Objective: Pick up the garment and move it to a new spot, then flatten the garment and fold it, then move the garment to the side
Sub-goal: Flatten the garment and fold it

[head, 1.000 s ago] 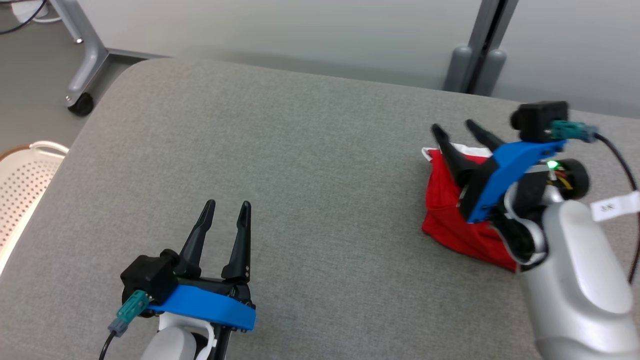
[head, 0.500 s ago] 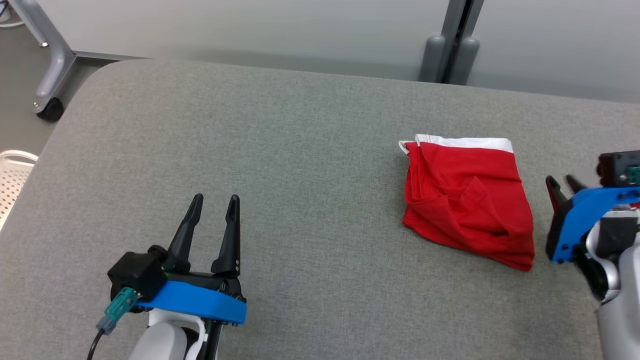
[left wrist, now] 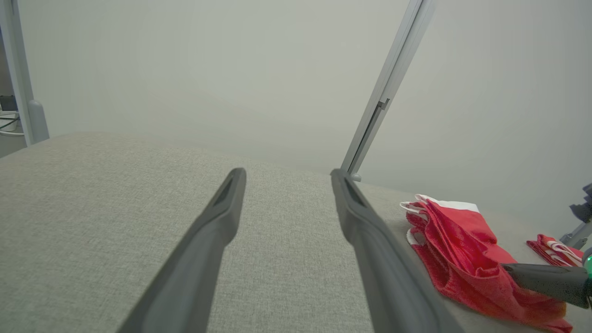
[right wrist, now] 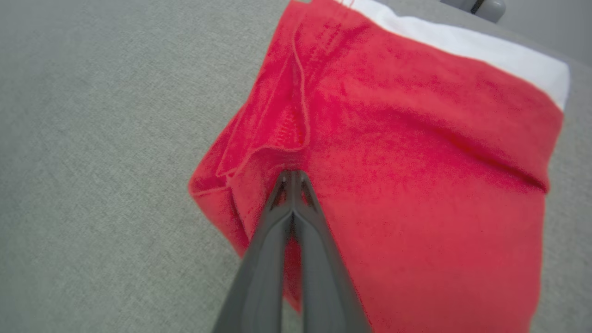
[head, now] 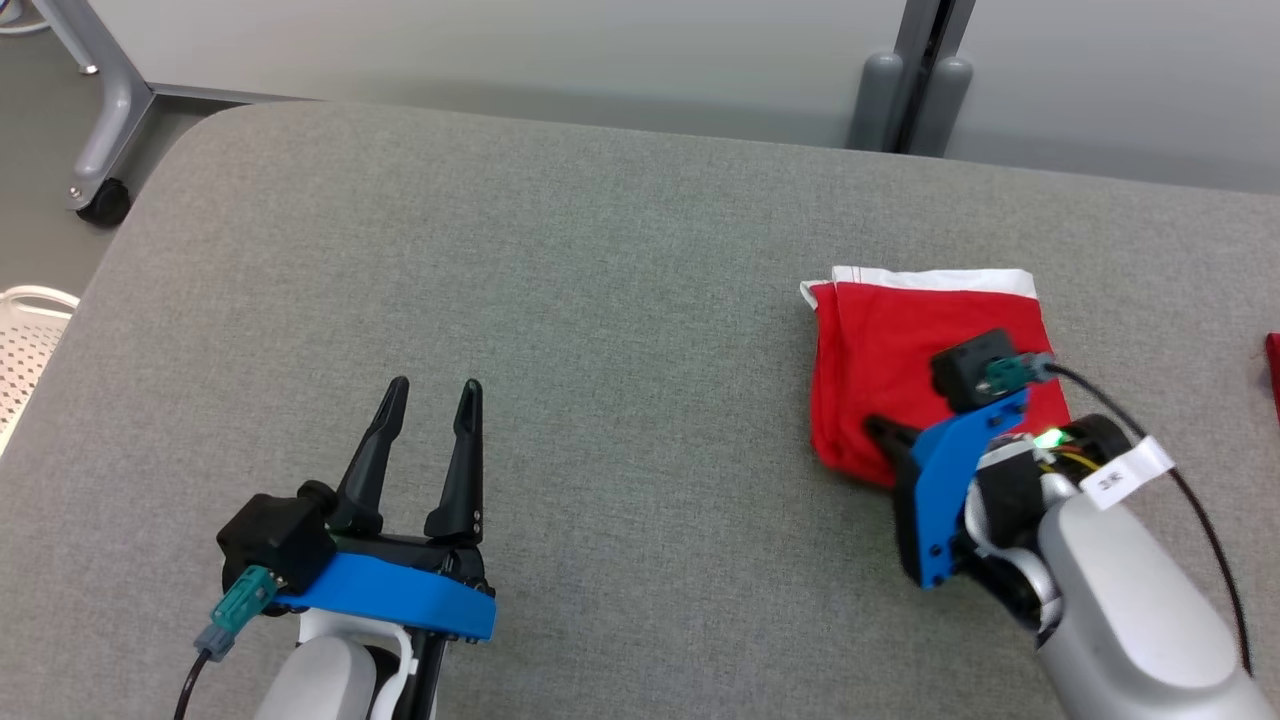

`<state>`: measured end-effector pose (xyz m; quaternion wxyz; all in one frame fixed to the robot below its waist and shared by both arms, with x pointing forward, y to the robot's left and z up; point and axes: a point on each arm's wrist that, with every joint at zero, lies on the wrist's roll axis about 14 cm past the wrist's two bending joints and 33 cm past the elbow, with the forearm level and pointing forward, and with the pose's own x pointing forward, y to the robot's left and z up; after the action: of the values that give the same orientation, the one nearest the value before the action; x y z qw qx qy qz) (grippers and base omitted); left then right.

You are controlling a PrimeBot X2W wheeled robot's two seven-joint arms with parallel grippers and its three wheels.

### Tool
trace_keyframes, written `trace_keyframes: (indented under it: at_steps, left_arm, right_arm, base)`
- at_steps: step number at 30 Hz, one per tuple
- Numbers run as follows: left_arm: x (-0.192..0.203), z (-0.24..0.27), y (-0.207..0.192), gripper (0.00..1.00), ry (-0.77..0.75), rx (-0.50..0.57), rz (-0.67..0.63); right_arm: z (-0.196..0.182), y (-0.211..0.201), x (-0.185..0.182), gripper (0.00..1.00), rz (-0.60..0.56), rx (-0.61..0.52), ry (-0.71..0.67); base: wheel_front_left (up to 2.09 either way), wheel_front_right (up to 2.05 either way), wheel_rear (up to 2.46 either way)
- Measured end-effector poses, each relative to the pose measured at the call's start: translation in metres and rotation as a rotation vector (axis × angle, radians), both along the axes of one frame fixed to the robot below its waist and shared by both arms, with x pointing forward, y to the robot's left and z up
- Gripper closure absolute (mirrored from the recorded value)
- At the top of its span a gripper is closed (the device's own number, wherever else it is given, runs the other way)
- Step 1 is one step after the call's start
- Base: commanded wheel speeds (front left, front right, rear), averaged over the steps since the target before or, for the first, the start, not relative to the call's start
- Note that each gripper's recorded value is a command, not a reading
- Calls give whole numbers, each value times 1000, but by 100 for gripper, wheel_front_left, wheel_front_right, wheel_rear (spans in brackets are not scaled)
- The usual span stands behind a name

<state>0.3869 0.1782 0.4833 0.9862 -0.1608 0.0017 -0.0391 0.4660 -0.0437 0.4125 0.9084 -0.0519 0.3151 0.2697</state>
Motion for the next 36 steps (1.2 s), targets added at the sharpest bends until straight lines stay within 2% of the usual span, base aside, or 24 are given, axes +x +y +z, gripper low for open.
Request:
trace_keyframes:
  at_steps: [4,7,9,12,13,14,15,19,24,31,36]
  left_arm:
    - [-1,2,1,0,-7,-3,2]
    - [0,2,0,0,-6,-7,0]
    - [2,2,-1,0,-9,-9,-1]
    - [4,4,-2,0,-14,-9,-5]
    - [4,5,-2,0,-16,-9,-6]
    - [4,5,-3,0,-19,-10,-9]
    - [4,5,-3,0,-20,-8,-8]
    - [1,6,1,0,-21,1,-3]
    - [-2,6,0,0,-25,13,-11]
    - [-12,1,0,0,-11,36,-19]
    - [-21,-1,-1,0,-5,47,-22]
  right_arm:
    - [2,44,-37,100,164,35,24]
    - [1,63,-64,100,243,63,51]
    - [6,70,-69,100,262,92,36]
    - [26,72,-61,100,215,188,-40]
    - [36,70,-56,85,183,227,-83]
    - [47,64,-48,16,145,259,-129]
    - [58,58,-41,0,106,285,-182]
    - [93,7,-21,0,-93,343,-381]
    - [117,-72,-24,0,-338,324,-559]
    - [114,-144,-50,0,-536,233,-594]
    - [97,-159,-68,0,-584,193,-535]
  base:
    - [0,0,0]
    - [0,0,0]
    - [0,0,0]
    - [0,0,0]
    - [0,0,0]
    - [0,0,0]
    - [0,0,0]
    - [0,0,0]
    - [0,0,0]
    - [0,0,0]
    - [0,0,0]
